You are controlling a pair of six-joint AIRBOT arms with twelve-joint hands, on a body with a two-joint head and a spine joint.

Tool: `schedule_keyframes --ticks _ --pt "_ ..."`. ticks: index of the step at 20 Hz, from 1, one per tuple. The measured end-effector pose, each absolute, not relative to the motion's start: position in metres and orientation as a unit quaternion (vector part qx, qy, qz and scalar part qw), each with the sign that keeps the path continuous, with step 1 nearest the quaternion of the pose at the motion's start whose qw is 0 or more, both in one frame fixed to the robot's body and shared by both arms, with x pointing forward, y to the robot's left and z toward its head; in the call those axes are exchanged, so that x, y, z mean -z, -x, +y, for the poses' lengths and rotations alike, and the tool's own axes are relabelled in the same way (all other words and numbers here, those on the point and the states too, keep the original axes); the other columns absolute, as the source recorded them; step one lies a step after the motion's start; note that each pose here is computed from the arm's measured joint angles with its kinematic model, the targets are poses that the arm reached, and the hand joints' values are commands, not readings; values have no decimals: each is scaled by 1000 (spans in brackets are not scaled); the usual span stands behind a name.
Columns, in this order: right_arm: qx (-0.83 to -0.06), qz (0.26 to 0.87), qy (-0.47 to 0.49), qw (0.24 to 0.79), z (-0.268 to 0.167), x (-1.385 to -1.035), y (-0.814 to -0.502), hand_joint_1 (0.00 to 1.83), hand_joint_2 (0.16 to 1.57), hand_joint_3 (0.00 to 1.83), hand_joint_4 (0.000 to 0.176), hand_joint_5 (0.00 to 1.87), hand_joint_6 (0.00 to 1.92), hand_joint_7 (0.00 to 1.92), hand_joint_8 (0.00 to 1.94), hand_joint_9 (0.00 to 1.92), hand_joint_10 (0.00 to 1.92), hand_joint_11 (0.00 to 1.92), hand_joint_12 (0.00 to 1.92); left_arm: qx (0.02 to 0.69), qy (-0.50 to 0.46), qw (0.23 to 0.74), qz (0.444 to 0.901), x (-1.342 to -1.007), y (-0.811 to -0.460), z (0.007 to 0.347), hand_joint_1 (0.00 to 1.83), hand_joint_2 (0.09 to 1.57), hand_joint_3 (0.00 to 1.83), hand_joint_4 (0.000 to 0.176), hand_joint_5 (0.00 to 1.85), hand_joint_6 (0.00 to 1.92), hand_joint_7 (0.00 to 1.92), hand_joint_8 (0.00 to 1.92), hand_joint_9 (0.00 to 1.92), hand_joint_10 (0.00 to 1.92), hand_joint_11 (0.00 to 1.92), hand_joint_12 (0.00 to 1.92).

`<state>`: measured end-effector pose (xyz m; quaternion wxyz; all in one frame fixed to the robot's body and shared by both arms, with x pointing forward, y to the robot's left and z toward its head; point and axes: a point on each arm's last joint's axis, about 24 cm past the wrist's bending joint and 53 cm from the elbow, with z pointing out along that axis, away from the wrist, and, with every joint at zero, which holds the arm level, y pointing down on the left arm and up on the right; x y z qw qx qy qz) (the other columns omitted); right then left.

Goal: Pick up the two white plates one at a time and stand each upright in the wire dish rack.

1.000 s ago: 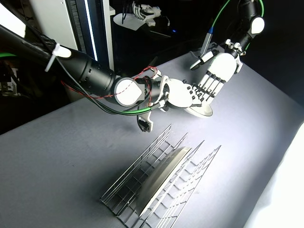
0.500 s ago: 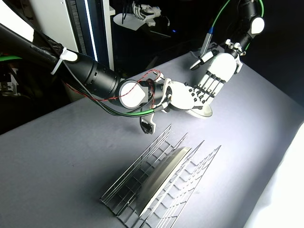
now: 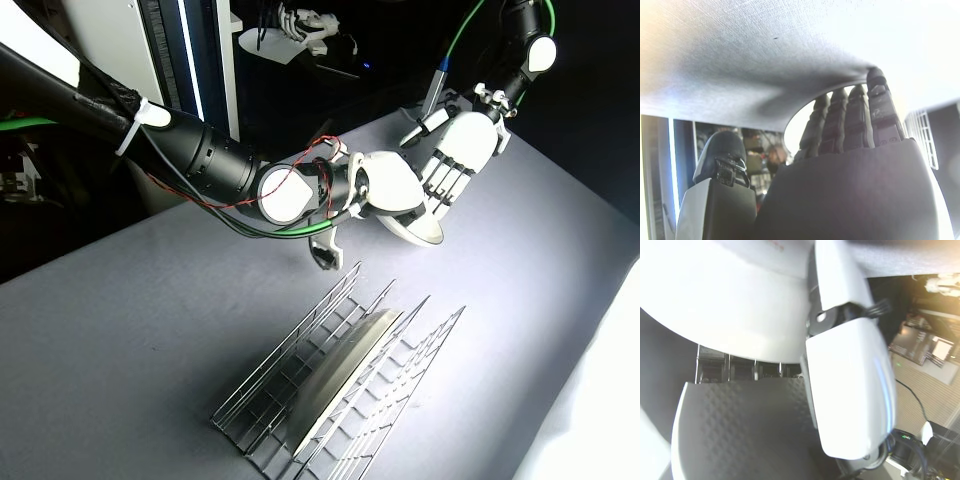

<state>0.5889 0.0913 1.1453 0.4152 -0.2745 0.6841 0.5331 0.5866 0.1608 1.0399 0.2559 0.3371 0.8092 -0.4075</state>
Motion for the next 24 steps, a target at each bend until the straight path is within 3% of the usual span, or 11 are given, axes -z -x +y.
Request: schedule_keyframes --ticks 6,12,21,24 --pt "-538 680 274 417 87 -1152 -586 1392 1056 3 0 1020 888 1152 638 1036 1017 927 1205 405 -359 279 793 -1067 -604 151 0 1235 0 0 36 9 1 0 0 0 0 0" --pt "-551 675 258 417 74 -1180 -570 1386 1077 0 0 961 957 1094 767 1007 1063 861 1217 415 -346 359 761 -1138 -637 151 0 1249 5 0 79 15 43 11 15 5 14 7" --pt "-593 657 187 425 46 -1237 -563 1390 1063 0 0 1000 922 1143 656 1026 1027 903 1166 402 -338 370 767 -1173 -623 179 0 1233 0 0 41 8 15 6 0 0 0 0" --pt "-604 656 163 423 36 -1248 -558 1385 1077 1 0 977 972 1100 717 996 1064 870 1159 397 -332 378 768 -1188 -620 188 0 1237 0 0 41 6 16 5 0 0 0 0"
